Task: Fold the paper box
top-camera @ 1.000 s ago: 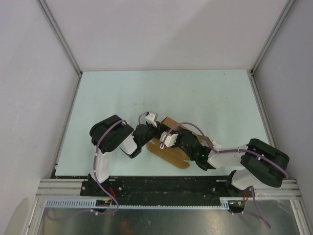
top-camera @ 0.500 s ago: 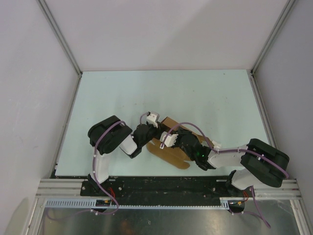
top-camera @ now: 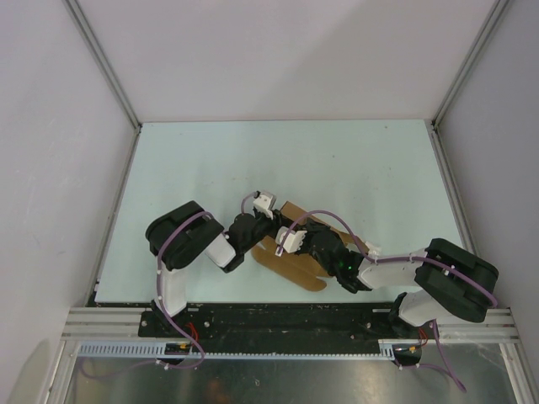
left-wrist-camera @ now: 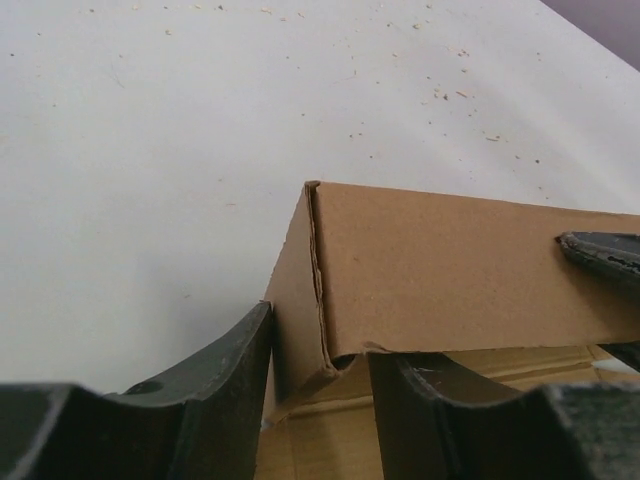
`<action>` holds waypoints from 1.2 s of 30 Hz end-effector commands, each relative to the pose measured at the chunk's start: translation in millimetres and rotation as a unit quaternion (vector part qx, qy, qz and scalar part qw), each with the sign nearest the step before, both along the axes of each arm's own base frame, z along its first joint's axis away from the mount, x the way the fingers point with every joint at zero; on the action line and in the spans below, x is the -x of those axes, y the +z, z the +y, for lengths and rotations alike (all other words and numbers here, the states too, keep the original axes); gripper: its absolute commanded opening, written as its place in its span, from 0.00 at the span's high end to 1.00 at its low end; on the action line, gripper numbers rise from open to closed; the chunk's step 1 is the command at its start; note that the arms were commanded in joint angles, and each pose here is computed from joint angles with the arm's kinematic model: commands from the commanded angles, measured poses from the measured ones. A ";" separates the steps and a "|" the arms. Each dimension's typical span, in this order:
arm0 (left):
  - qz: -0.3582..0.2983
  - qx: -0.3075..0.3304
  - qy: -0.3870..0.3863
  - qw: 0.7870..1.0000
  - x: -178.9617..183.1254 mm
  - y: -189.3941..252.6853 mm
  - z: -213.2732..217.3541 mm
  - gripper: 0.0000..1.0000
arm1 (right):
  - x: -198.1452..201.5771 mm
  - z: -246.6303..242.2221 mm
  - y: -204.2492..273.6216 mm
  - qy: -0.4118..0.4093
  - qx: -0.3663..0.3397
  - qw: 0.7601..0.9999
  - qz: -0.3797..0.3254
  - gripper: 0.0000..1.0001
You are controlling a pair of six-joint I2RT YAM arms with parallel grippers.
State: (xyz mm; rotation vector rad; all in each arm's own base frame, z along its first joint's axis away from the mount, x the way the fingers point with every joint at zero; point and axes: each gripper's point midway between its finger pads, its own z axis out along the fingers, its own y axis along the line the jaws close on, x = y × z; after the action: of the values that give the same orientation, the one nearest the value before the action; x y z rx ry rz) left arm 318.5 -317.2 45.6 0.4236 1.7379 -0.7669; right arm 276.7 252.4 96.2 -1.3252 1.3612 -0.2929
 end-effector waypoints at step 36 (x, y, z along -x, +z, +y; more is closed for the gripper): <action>-0.209 0.009 0.124 0.970 -2.1 97.4 -18.9 1.00 | 34.1 11.5 -43.3 0.048 0.000 0.995 0.092 0.72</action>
State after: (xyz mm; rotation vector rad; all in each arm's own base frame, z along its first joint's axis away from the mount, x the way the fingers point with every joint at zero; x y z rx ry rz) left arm 317.7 -303.9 43.3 0.4502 1.6808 -0.3353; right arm 270.6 257.3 94.7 -1.3040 1.3765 -0.2494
